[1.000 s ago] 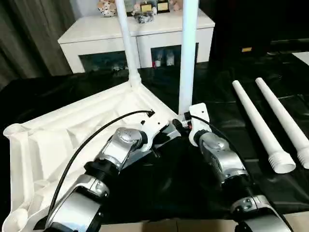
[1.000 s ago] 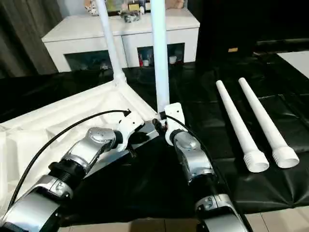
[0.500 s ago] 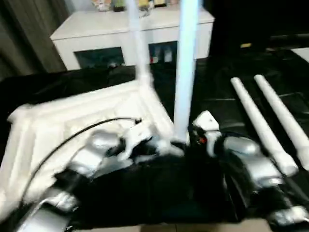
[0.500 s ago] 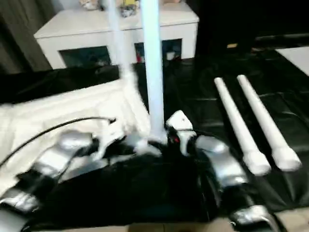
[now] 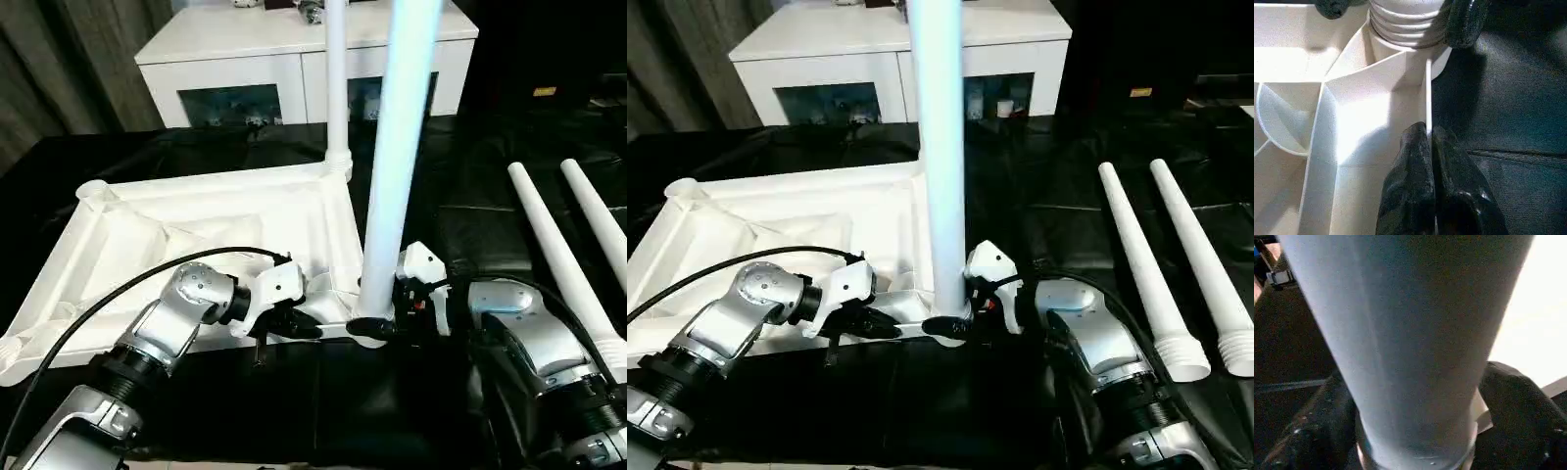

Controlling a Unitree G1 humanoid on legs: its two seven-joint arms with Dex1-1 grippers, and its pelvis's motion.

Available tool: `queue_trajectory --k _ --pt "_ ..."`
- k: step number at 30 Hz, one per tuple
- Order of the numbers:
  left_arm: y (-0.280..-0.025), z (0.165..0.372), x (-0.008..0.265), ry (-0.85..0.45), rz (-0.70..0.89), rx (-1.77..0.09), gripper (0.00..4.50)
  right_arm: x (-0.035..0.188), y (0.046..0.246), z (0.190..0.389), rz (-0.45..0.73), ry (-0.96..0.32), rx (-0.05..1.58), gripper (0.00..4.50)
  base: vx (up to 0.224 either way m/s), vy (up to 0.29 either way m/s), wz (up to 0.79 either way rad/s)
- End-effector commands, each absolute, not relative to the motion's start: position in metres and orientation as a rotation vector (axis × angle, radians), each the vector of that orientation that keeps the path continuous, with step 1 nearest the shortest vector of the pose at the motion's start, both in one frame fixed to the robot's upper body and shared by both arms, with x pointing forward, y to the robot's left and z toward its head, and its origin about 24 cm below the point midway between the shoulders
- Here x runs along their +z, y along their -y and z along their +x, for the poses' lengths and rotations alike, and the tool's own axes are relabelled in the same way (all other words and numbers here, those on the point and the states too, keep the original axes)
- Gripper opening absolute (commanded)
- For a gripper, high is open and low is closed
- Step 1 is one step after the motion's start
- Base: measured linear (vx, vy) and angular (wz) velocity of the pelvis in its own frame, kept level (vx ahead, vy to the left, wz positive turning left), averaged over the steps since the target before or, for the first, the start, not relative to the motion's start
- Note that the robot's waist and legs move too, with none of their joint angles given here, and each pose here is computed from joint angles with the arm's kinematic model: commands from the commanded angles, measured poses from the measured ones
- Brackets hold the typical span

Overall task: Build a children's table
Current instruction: Rotate leg to tighten

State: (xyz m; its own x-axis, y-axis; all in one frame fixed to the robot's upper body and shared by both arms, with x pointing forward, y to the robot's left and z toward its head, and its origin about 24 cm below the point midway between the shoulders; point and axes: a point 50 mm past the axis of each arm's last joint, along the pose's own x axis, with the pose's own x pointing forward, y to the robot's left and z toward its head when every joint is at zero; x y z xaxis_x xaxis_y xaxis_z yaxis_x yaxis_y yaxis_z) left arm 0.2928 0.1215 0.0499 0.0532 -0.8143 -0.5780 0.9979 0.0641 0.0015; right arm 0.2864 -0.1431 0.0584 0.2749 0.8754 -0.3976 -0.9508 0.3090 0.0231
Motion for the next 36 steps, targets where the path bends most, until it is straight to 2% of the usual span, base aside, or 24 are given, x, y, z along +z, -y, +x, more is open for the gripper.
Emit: queue_trajectory --k 1,9,16,18,20,23,28,30,32,36 --pt "-0.127 0.285 0.038 -0.581 0.475 -1.485 0.00 0.064 0.143 0.287 -0.246 -0.352 1.241 3.48 0.000 0.000 0.00" --pt "-0.128 0.285 0.038 -0.588 0.481 -1.485 0.00 0.063 0.143 0.288 -0.243 -0.370 1.244 2.78 0.000 0.000 0.00" --pt "-0.130 0.284 0.037 -0.604 0.476 -1.483 0.00 0.058 0.142 0.292 -0.225 -0.398 1.184 2.69 0.000 0.000 0.00" --pt "-0.128 0.288 0.034 -0.599 0.471 -1.435 0.00 0.050 0.141 0.301 -0.229 -0.412 1.048 2.68 0.000 0.000 0.00" --pt "-0.126 0.292 0.033 -0.594 0.461 -1.377 0.00 0.047 0.140 0.305 -0.222 -0.421 0.988 2.68 0.000 0.000 0.00" --pt "-0.111 0.316 0.035 -0.555 0.332 -1.113 0.00 0.037 0.127 0.316 -0.164 -0.448 0.767 2.68 0.000 0.000 0.00" --pt "-0.100 0.330 0.036 -0.541 0.291 -0.955 0.00 0.030 0.112 0.323 -0.116 -0.467 0.586 2.67 -0.011 0.001 0.00" --pt "-0.097 0.336 0.036 -0.546 0.297 -0.869 0.00 0.025 0.104 0.327 -0.081 -0.490 0.461 2.67 0.000 0.000 0.00" --pt "-0.094 0.341 0.036 -0.545 0.324 -0.812 0.00 0.023 0.097 0.331 -0.076 -0.496 0.378 2.67 0.000 0.000 0.00" --pt "-0.092 0.344 0.037 -0.540 0.342 -0.787 0.00 0.025 0.088 0.336 -0.067 -0.481 0.341 2.67 0.000 0.000 0.00"
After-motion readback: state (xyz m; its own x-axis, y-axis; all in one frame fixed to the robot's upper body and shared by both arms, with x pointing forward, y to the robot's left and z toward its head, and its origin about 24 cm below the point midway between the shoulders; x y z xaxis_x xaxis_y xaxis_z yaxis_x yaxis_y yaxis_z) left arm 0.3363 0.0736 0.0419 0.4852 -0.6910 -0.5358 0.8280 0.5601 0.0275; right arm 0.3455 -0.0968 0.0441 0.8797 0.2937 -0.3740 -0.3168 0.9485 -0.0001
